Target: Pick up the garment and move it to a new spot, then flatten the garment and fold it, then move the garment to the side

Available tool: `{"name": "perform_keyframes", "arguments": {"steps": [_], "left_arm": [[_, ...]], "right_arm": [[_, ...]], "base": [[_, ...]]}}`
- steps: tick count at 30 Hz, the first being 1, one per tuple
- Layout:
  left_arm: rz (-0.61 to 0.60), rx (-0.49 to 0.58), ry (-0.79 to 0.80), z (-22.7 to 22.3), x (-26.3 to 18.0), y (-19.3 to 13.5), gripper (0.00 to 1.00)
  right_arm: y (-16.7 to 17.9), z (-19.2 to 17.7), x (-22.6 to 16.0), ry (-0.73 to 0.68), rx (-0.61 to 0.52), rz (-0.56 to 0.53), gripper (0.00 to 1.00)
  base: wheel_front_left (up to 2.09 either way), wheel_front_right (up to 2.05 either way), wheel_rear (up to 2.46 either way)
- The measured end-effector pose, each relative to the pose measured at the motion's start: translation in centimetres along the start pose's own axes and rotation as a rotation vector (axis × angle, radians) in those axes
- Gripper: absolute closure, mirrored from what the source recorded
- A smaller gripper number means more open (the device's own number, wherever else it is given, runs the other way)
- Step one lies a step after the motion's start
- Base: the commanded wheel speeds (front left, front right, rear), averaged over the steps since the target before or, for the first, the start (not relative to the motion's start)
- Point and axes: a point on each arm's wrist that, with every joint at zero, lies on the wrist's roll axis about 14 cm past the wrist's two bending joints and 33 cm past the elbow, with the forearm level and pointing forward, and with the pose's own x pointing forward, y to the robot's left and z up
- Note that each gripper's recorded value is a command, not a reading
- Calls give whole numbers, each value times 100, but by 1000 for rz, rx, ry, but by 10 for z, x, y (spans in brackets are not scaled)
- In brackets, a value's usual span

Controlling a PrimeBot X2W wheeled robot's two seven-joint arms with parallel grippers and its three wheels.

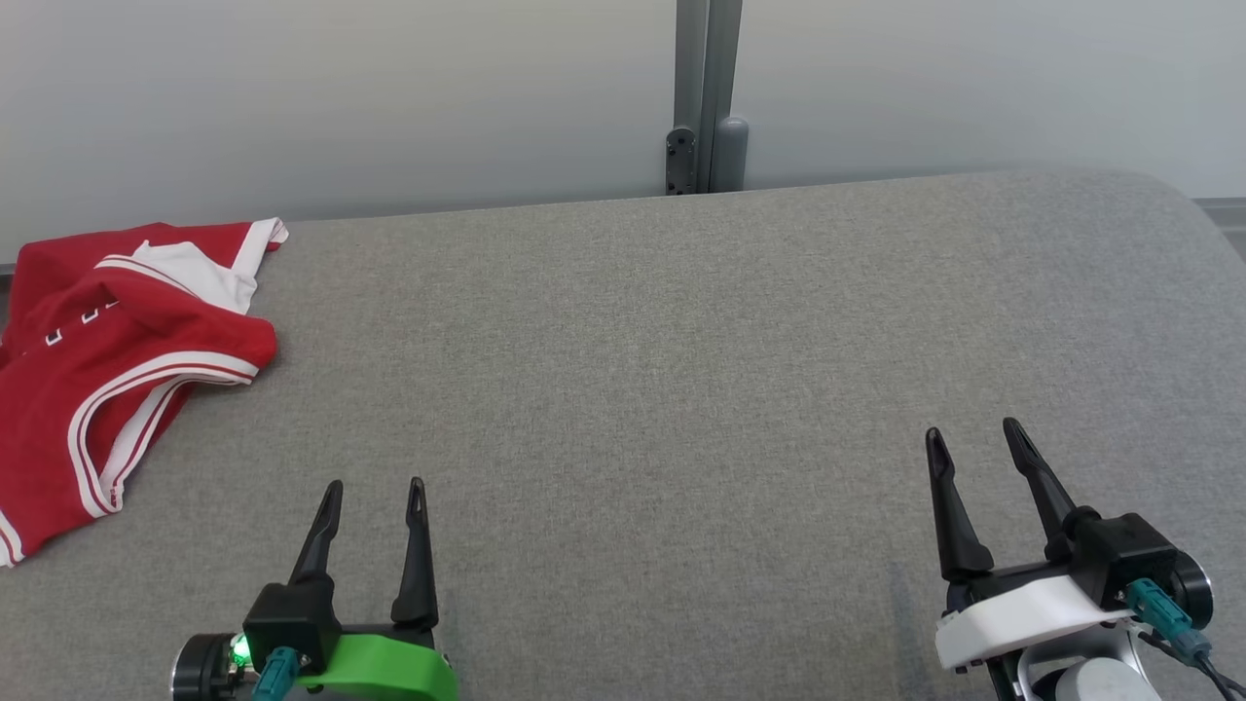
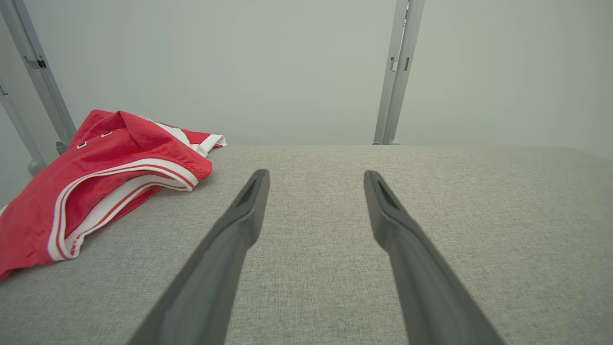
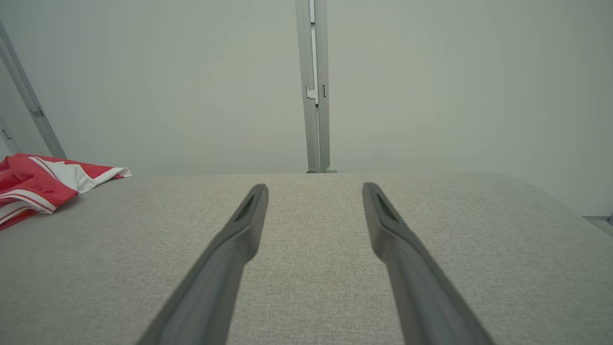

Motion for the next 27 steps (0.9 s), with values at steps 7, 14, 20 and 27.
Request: {"name": "perform_keyframes", "arguments": {"steps": [7,14,20,27], "left_arm": [[1,11,3,-2,0,0,0],[2,11,7,-3,-1,1,0],[0,13,10,-4,-1,0,0],[2,16,14,-5,-2,1,0]], "right_arm": [[0,-4,-1,11,-3,0,0],[0,-6,-2,19,-1,0,0],[0,-7,-2,20,-1,-1,0],[0,-7,-1,20,-1,0,0]], "base": [[0,0,0],[0,0,0],[0,0,0],[0,0,0]]}}
